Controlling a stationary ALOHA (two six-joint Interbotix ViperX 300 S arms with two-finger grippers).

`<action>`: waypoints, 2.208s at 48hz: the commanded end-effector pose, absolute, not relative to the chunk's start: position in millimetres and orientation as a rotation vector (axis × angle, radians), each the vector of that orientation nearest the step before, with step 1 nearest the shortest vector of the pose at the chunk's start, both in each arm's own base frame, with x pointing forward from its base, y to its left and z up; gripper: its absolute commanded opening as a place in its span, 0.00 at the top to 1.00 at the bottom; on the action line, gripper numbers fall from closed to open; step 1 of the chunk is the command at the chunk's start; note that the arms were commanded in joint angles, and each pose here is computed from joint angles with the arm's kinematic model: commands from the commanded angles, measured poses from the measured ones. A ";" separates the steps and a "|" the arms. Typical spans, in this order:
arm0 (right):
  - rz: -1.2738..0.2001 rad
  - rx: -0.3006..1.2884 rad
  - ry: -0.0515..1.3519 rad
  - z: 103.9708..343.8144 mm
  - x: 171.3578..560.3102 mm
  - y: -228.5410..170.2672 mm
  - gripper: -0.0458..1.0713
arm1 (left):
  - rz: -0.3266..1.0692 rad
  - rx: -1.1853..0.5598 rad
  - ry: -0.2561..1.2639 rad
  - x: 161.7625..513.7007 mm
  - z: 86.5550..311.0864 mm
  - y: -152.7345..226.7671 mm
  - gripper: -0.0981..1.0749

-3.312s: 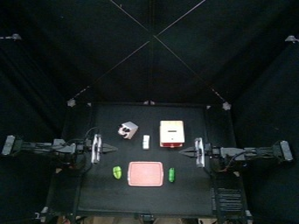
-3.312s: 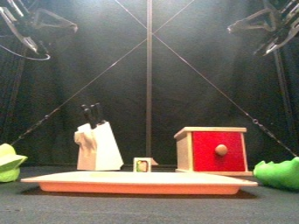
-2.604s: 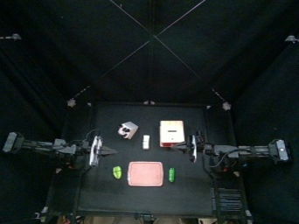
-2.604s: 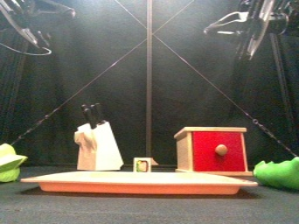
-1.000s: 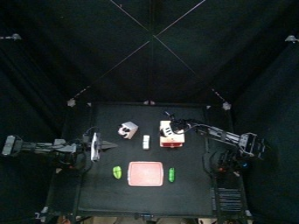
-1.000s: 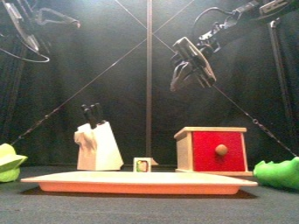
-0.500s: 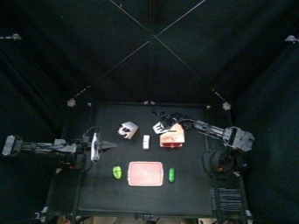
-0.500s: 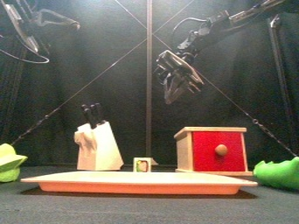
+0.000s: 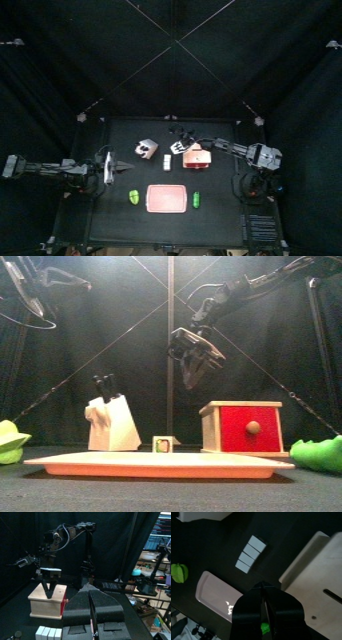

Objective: Grab sushi roll

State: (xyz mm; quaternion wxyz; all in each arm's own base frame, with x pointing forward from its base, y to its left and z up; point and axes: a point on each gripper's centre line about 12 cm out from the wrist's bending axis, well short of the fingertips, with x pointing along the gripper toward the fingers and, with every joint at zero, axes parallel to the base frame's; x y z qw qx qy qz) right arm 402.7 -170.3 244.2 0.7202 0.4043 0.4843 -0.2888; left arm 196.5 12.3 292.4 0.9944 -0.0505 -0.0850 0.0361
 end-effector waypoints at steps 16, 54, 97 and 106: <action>-0.618 0.910 0.963 251.0 431.0 -162.8 0.68 | 0.076 -0.101 -0.184 197.7 296.8 13.2 0.94; -0.883 0.885 0.960 209.4 449.5 -144.6 0.17 | 0.076 -0.099 -0.183 197.6 296.1 13.2 0.94; -0.897 0.890 0.952 179.0 471.5 -139.1 0.14 | 0.077 -0.099 -0.180 197.4 294.9 13.2 0.94; -0.896 0.894 0.954 176.6 471.6 -138.6 0.09 | 0.077 -0.099 -0.180 197.4 294.9 13.2 0.94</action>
